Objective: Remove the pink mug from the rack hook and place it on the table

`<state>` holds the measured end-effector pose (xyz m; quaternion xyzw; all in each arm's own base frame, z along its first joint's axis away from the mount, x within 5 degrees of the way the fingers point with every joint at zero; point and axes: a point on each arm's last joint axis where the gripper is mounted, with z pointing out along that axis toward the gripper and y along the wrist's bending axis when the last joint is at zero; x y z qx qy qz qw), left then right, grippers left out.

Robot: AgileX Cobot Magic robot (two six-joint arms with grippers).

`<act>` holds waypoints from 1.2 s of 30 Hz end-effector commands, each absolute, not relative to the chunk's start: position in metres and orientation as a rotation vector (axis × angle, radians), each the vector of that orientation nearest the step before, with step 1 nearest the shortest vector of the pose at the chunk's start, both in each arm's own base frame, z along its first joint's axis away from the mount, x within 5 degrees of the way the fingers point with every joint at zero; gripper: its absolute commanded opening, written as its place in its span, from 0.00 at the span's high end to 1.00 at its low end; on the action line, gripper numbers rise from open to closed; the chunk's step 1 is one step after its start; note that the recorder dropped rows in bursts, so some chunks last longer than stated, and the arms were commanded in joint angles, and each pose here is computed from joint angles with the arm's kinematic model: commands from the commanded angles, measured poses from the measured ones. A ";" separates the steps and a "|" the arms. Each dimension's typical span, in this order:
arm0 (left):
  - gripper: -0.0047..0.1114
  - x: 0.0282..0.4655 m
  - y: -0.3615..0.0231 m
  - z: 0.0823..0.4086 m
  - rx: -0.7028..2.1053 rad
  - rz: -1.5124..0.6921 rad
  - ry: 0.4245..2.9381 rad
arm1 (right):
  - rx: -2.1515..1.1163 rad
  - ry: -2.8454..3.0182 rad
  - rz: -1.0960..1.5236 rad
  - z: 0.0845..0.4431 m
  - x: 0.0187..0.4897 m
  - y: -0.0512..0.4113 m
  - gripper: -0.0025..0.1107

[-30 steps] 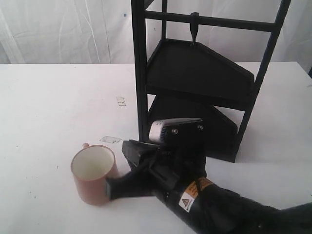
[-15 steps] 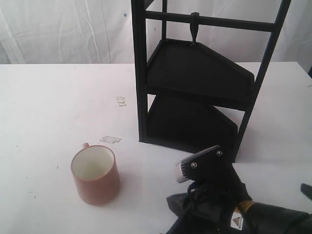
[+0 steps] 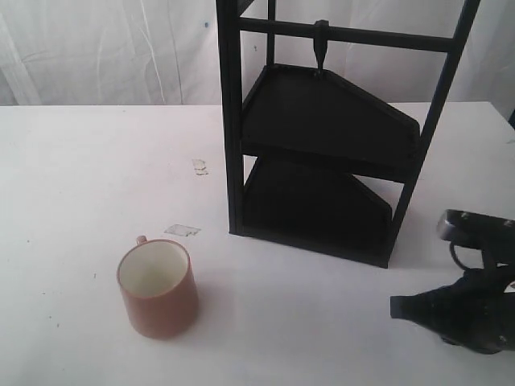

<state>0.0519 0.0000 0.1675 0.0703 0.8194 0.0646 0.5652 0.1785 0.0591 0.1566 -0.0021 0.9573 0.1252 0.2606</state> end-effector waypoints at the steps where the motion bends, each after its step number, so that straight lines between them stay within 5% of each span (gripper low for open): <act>1: 0.96 0.052 -0.001 0.167 0.165 0.140 1.926 | -0.145 2.374 0.246 0.191 0.173 0.046 0.98; 10: 0.96 0.052 -0.001 0.167 0.165 0.140 1.926 | -0.157 1.795 0.294 0.278 0.100 0.029 0.98; 21: 0.96 0.052 -0.001 0.167 0.165 0.140 1.926 | -0.145 1.416 0.313 0.306 0.036 0.015 0.98; 27: 0.96 0.052 -0.001 0.167 0.165 0.140 1.926 | -0.104 1.334 0.279 0.295 0.030 0.011 0.98; 36: 0.96 0.052 -0.001 0.167 0.165 0.140 1.926 | 0.001 1.468 -0.048 0.215 0.056 -0.002 0.98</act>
